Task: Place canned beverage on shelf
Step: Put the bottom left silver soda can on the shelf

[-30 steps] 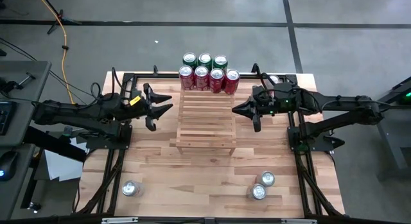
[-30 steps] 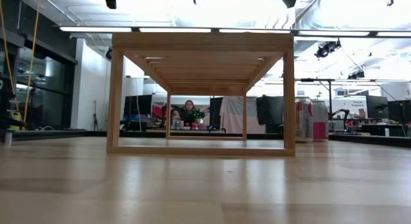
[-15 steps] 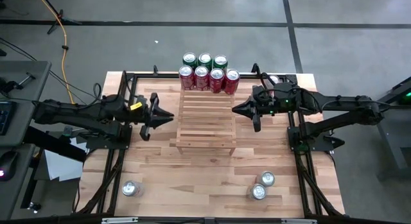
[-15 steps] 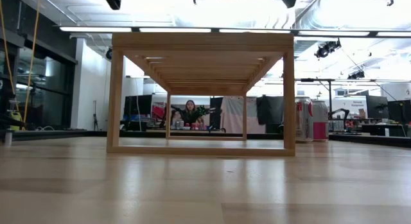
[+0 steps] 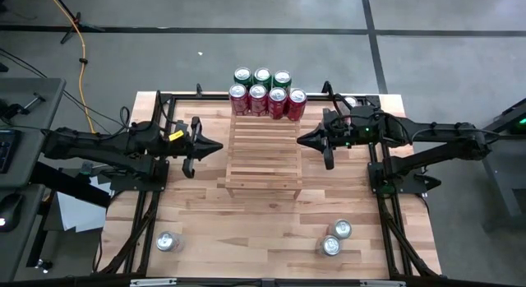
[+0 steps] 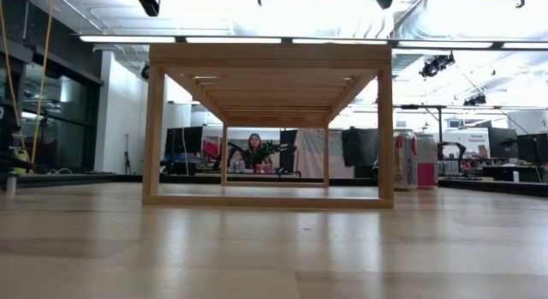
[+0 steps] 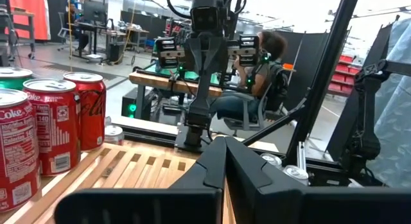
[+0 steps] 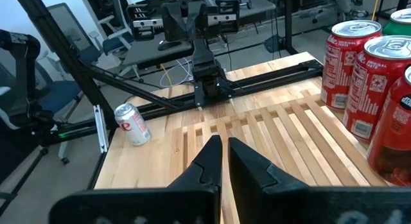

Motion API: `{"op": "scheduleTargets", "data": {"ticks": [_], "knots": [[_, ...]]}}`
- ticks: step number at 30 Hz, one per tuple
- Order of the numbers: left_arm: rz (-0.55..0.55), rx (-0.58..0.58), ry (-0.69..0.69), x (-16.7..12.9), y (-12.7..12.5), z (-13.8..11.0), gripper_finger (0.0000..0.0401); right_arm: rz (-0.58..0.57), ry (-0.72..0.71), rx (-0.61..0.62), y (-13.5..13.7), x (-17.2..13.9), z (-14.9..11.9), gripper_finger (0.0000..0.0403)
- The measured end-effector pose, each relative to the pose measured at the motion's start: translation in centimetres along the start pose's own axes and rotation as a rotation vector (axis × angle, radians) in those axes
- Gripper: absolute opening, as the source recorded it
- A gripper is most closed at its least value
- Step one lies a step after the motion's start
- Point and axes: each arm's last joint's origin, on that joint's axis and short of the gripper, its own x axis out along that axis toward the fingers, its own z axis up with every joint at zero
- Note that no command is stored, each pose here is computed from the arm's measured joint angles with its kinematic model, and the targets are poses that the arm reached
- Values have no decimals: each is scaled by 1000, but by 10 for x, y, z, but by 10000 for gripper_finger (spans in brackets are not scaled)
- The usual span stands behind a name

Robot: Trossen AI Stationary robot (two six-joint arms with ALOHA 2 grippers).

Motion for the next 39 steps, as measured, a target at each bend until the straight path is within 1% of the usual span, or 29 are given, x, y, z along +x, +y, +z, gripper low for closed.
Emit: {"op": "scheduleTargets", "data": {"ticks": [12,17,20,29,31,33,39], "knots": [[3,2,1,0,0,0,0,0,0,0,0,0,0,12],[37,6,-4,0,1,0,0,0,0,0,0,0,0,12],[38,27,-4,0,1,0,0,0,0,0,0,0,0,12],[38,26,-4,0,1,0,0,0,0,0,0,0,0,12],[38,9,-5,0,1,0,0,0,0,0,0,0,0,12],[36,-7,-5,0,1,0,0,0,0,0,0,0,0,12],[-8,0,-5,-1,0,1,0,0,0,0,0,0,0,12]]}}
